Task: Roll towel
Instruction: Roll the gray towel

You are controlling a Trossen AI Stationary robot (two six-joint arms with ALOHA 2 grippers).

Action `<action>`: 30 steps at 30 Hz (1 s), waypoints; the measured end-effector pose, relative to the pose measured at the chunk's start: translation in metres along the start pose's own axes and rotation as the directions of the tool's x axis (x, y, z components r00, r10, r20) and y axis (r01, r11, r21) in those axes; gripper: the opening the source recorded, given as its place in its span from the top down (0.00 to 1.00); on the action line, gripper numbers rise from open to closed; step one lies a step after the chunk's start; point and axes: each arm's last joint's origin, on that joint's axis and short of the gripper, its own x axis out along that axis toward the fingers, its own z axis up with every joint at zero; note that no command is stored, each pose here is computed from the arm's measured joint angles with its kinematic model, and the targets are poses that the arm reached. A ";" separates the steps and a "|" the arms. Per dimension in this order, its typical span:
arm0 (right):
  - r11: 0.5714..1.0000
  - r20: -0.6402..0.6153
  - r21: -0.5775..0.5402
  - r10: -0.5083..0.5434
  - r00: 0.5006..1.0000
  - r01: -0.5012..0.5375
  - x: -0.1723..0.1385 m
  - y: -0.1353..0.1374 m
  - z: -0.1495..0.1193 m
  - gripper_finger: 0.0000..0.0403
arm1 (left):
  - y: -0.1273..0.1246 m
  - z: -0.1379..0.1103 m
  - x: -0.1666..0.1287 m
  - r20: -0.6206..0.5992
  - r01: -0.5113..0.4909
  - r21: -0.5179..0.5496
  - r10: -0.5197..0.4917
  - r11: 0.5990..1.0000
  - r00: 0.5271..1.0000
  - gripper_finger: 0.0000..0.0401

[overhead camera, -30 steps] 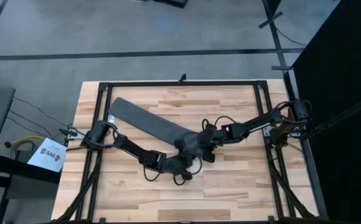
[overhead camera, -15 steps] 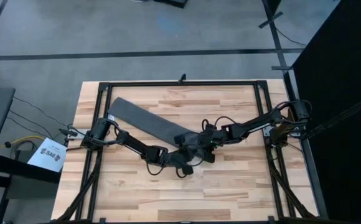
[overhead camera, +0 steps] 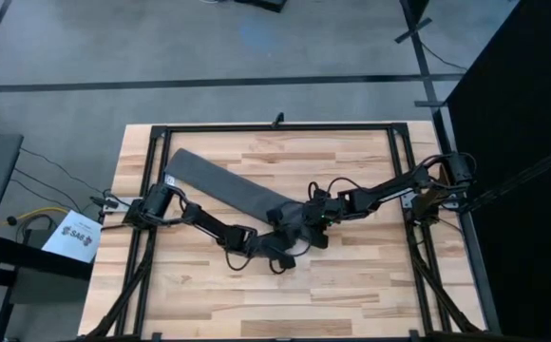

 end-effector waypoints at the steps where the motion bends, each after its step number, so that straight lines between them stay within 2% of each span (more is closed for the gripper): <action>1: 1.000 0.000 0.000 0.000 1.000 0.000 0.000 0.000 0.000 1.00 | -0.002 0.001 -0.002 0.008 0.007 -0.004 -0.007 1.000 1.000 0.99; 9: 1.000 0.000 0.001 0.000 1.000 0.000 0.000 0.000 0.000 1.00 | -0.015 -0.011 0.007 0.032 0.064 -0.029 -0.063 0.998 0.998 0.99; 13: 1.000 -0.001 0.001 0.000 1.000 0.000 0.000 0.000 0.000 1.00 | -0.019 -0.004 0.002 0.020 0.074 0.011 -0.075 0.997 0.997 0.99; 16: 1.000 -0.002 0.001 0.000 1.000 0.000 0.000 0.000 0.000 1.00 | -0.022 0.013 -0.011 0.066 0.085 0.053 -0.089 0.995 0.994 0.99; 19: 1.000 -0.003 -0.001 0.000 1.000 0.000 0.000 0.000 0.000 1.00 | -0.020 0.028 -0.019 0.114 0.010 0.079 -0.019 0.997 0.993 0.99; 21: 1.000 -0.003 -0.004 0.000 1.000 0.000 0.000 0.000 0.000 1.00 | -0.011 0.025 -0.013 0.087 -0.074 0.098 0.066 0.992 0.994 0.99; 23: 1.000 -0.003 -0.004 0.000 1.000 0.000 0.000 0.000 0.000 1.00 | 0.000 0.014 0.000 0.027 -0.097 0.099 0.095 0.990 0.995 0.99; 26: 1.000 -0.002 -0.004 0.000 1.000 0.000 0.000 0.000 0.000 1.00 | 0.010 0.004 0.016 0.003 -0.028 0.043 0.028 0.999 1.000 0.99; 30: 1.000 -0.004 -0.005 -0.001 1.000 0.001 0.000 0.000 0.000 1.00 | 0.002 0.001 0.022 0.051 0.049 0.019 -0.050 0.999 0.997 0.99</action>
